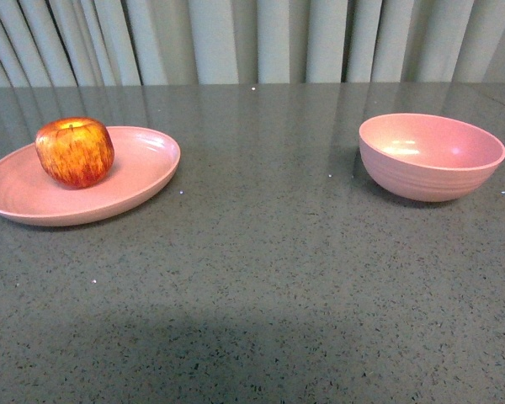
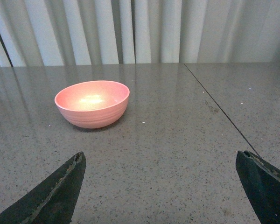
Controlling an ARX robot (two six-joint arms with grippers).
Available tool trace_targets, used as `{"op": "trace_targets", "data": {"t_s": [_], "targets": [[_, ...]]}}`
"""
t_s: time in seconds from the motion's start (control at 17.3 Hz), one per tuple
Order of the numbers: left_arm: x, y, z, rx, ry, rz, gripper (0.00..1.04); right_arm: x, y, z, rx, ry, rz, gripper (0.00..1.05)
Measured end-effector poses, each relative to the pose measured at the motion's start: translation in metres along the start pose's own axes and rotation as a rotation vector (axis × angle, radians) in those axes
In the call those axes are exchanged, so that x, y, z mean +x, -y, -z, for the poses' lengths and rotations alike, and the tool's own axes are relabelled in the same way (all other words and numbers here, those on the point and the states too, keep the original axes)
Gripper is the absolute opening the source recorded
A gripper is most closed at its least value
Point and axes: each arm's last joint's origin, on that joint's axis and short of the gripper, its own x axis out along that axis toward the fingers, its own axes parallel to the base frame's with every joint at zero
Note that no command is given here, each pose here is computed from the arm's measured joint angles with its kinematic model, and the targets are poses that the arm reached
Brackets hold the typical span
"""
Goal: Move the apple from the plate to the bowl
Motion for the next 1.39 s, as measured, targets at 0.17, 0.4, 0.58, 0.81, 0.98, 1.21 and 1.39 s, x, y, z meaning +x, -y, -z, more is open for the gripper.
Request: {"op": "trace_targets", "data": {"t_s": [0.17, 0.4, 0.58, 0.81, 0.98, 1.21, 1.39], "targets": [[0.0000, 0.0000, 0.0000, 0.000, 0.000, 0.000, 0.98, 0.0000, 0.0000, 0.0000, 0.000, 0.000, 0.000, 0.98], [0.0000, 0.0000, 0.0000, 0.000, 0.000, 0.000, 0.98, 0.0000, 0.0000, 0.0000, 0.000, 0.000, 0.000, 0.98], [0.0000, 0.0000, 0.0000, 0.000, 0.000, 0.000, 0.98, 0.0000, 0.0000, 0.0000, 0.000, 0.000, 0.000, 0.98], [0.0000, 0.0000, 0.0000, 0.000, 0.000, 0.000, 0.98, 0.0000, 0.0000, 0.0000, 0.000, 0.000, 0.000, 0.98], [0.0000, 0.0000, 0.0000, 0.000, 0.000, 0.000, 0.98, 0.0000, 0.0000, 0.0000, 0.000, 0.000, 0.000, 0.98], [0.0000, 0.0000, 0.0000, 0.000, 0.000, 0.000, 0.98, 0.0000, 0.0000, 0.0000, 0.000, 0.000, 0.000, 0.98], [0.0000, 0.0000, 0.0000, 0.000, 0.000, 0.000, 0.98, 0.0000, 0.0000, 0.0000, 0.000, 0.000, 0.000, 0.98]]}}
